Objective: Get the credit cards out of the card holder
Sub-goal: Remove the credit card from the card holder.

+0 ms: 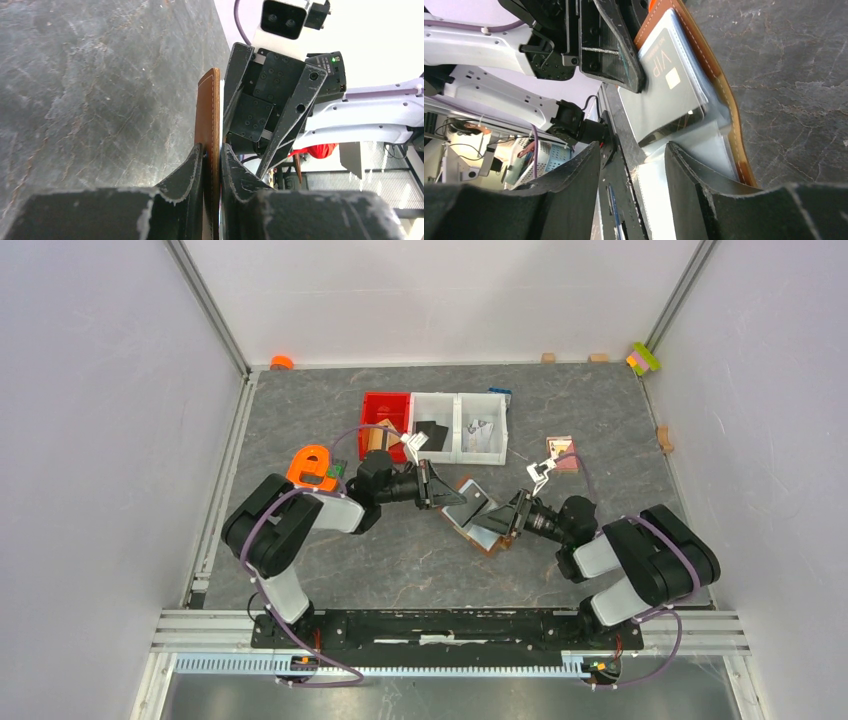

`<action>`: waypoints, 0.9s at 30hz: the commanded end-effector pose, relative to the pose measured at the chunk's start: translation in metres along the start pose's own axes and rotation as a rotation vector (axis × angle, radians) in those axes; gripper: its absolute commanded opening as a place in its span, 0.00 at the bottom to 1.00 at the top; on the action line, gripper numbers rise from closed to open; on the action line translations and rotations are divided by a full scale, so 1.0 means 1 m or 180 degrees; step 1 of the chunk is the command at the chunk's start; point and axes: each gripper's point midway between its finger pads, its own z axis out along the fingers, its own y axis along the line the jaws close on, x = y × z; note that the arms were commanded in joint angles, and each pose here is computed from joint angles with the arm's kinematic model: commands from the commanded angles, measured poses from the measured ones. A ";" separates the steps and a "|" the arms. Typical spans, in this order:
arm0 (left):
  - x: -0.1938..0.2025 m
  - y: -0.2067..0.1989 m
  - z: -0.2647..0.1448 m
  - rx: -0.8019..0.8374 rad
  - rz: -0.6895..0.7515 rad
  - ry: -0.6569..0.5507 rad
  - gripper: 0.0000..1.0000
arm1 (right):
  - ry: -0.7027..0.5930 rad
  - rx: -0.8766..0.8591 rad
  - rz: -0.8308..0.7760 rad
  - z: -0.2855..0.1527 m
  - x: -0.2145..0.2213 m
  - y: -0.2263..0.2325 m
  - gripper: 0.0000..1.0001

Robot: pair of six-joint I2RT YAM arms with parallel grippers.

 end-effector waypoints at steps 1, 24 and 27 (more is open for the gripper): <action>0.005 -0.028 0.010 0.0272 0.0181 0.0217 0.02 | -0.0235 -0.0337 -0.0113 -0.004 -0.016 0.025 0.55; 0.025 -0.014 0.015 0.0099 0.0111 0.0539 0.17 | -0.0444 -0.0507 -0.0122 -0.016 -0.029 0.040 0.47; 0.026 -0.015 0.014 0.0102 0.0116 0.0548 0.21 | -0.0462 -0.0499 -0.0119 -0.017 -0.031 0.039 0.47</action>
